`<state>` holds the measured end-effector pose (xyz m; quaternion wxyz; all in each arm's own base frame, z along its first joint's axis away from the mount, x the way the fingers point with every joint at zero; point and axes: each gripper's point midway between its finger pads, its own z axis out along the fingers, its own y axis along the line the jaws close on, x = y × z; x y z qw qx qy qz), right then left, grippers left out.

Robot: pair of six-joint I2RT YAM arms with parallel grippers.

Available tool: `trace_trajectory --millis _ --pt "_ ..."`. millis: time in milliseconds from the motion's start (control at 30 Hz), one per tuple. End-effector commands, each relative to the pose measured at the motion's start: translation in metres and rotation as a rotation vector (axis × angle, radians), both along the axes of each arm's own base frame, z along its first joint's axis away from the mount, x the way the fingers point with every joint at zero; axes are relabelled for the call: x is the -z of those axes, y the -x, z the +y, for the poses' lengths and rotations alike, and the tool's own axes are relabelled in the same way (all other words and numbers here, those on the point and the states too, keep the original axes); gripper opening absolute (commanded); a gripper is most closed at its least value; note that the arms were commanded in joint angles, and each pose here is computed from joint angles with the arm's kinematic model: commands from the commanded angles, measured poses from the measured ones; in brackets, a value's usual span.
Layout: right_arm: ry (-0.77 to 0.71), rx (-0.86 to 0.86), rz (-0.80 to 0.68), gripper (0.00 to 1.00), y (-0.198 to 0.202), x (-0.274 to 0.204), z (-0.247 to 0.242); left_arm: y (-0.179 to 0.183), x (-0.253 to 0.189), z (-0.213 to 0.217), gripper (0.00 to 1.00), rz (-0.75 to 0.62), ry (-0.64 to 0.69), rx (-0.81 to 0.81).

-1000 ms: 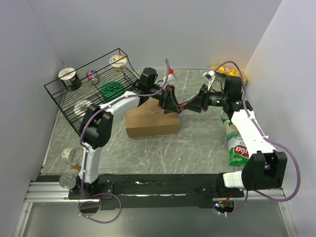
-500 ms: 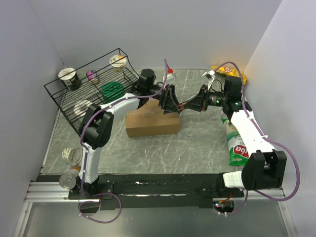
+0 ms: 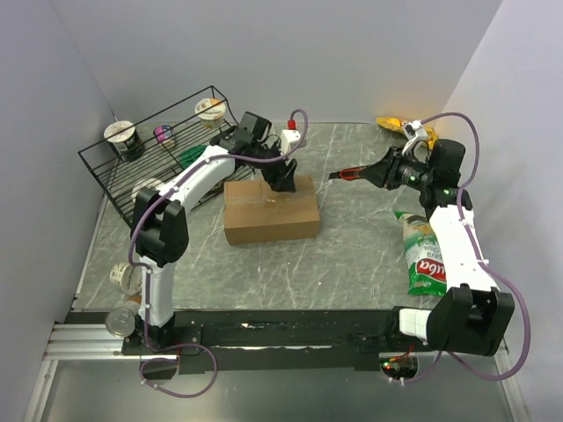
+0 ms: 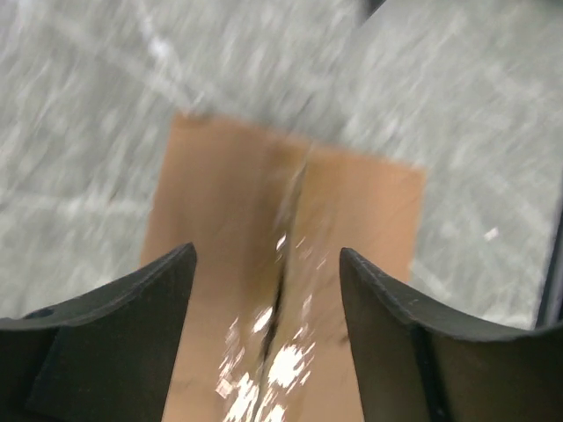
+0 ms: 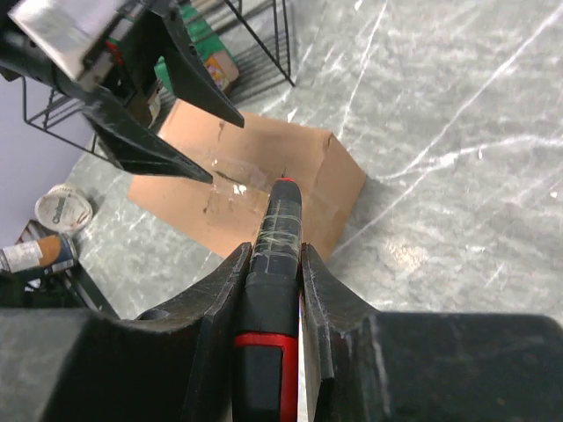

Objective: Unpack the express box
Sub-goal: Cut the express box at the center of the board.

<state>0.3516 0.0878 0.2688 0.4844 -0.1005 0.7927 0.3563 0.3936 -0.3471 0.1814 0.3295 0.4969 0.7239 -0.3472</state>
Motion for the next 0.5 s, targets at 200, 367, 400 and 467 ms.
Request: trace_trajectory --millis 200,367,400,467 --pt "-0.089 0.0 -0.015 0.0 -0.008 -0.013 0.007 0.01 0.045 0.043 0.7 0.043 -0.245 0.015" --pt "-0.088 -0.06 -0.019 0.0 -0.005 -0.013 0.012 0.015 0.069 0.049 0.68 0.102 -0.274 0.027" --pt "-0.087 -0.086 -0.022 0.0 -0.003 -0.012 0.015 0.017 0.069 0.049 0.68 0.108 -0.26 0.043" --pt "-0.074 -0.124 -0.041 0.0 0.0 -0.008 0.017 0.026 0.064 0.047 0.63 0.143 -0.204 0.095"
